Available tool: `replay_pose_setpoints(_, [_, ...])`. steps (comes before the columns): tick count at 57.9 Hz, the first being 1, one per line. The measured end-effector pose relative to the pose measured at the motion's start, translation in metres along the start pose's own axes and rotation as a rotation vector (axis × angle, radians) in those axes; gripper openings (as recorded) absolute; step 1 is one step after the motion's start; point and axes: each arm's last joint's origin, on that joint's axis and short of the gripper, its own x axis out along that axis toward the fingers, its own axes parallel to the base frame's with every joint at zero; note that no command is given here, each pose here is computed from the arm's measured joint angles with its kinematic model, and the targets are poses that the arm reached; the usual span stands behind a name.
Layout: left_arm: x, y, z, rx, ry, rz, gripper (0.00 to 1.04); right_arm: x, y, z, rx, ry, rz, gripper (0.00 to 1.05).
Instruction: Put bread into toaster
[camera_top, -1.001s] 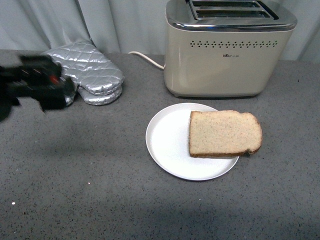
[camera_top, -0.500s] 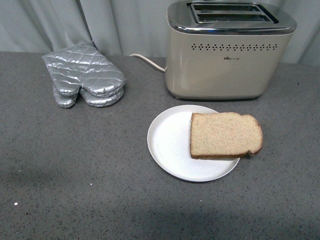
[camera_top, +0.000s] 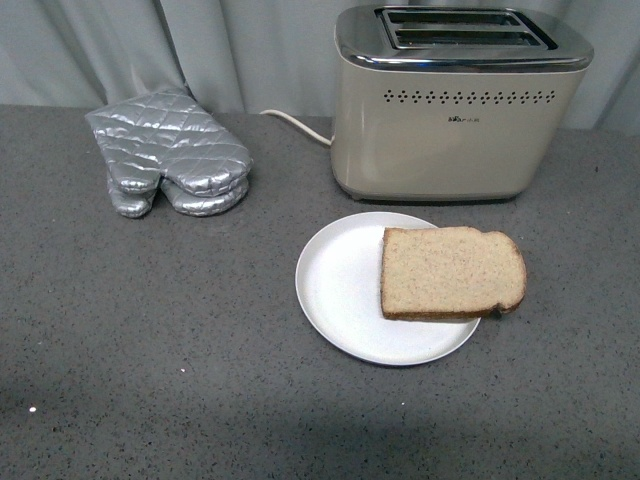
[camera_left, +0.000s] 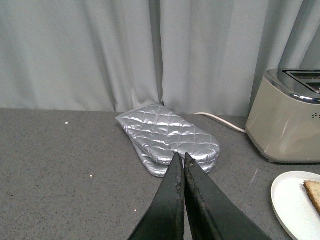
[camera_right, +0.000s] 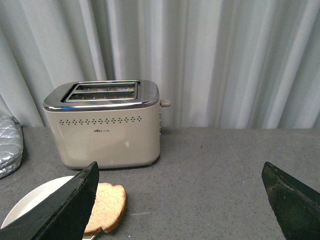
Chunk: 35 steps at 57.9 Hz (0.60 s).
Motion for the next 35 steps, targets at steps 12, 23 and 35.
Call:
replay_pose_setpoints(12, [-0.009, 0.0, 0.004, 0.0, -0.014, -0.001, 0.04, 0.0, 0.0, 0.0, 0.0, 0.0, 0.0, 0.95])
replay_pose_setpoints(23, [-0.016, 0.0, 0.006, 0.0, -0.021, -0.001, 0.04, 0.0, 0.0, 0.0, 0.0, 0.0, 0.0, 0.95])
replay_pose_setpoints(35, [-0.023, 0.0, 0.007, 0.0, -0.024, -0.001, 0.04, 0.0, 0.0, 0.0, 0.0, 0.0, 0.0, 0.95])
